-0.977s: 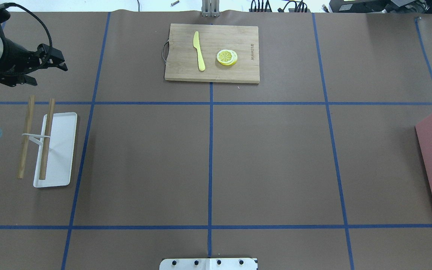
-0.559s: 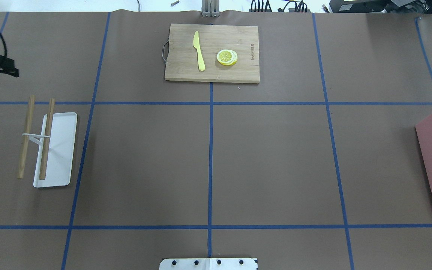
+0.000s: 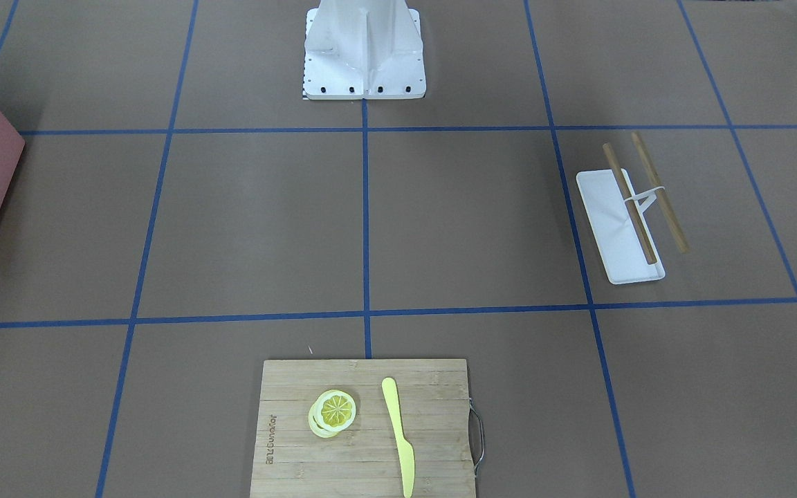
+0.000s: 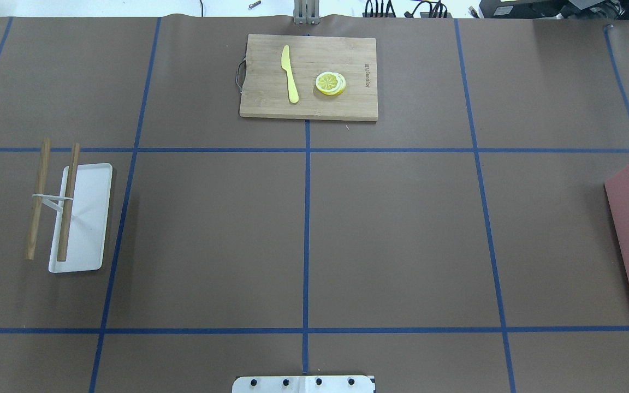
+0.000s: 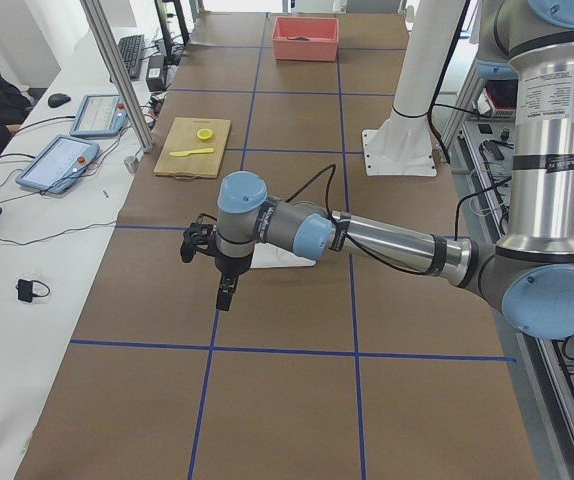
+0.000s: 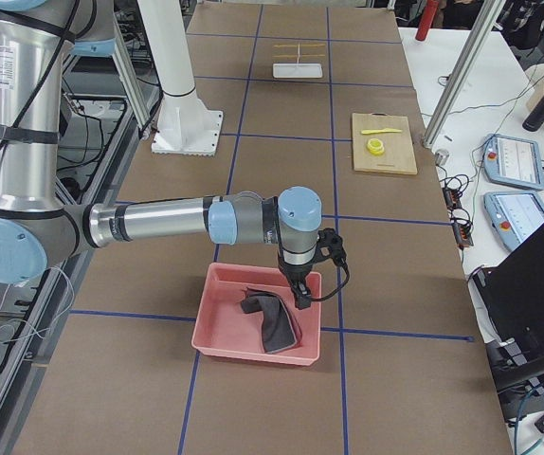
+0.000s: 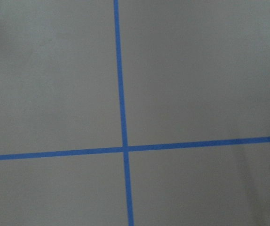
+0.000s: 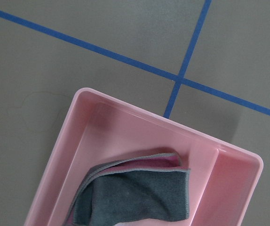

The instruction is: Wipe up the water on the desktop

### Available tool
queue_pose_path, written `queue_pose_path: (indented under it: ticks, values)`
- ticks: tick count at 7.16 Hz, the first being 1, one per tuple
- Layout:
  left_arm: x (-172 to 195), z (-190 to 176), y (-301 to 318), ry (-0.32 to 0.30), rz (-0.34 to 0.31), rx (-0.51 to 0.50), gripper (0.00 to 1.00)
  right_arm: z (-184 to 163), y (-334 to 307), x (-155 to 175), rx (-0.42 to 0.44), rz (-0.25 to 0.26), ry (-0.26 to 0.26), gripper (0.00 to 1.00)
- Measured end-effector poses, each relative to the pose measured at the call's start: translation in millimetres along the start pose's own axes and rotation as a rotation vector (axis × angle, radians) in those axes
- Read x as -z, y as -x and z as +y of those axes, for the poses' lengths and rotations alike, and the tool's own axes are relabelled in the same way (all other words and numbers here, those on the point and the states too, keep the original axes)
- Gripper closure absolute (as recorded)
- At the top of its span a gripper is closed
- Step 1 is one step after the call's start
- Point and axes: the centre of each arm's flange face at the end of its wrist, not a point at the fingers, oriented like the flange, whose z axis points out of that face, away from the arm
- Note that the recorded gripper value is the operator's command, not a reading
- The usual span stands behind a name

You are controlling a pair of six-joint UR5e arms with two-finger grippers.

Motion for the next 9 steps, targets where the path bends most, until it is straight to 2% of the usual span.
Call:
queue_pose_path:
  ticks: [2,4,6,9]
  values:
    - [-31,32,43,0.087,-0.01,-0.014,0.02,0,2,-5,-0.088,-0.068,-0.002,0.0]
    - [-44,31,53,0.114,-0.007,0.022,0.02,1,0,-14,-0.119,-0.138,0.002,0.0]
    - [-39,24,44,0.099,0.031,0.091,0.02,3,-4,-19,-0.131,-0.151,0.01,0.0]
    - [-40,21,42,0.101,0.043,0.119,0.02,12,-23,-40,-0.172,-0.149,0.049,0.0]
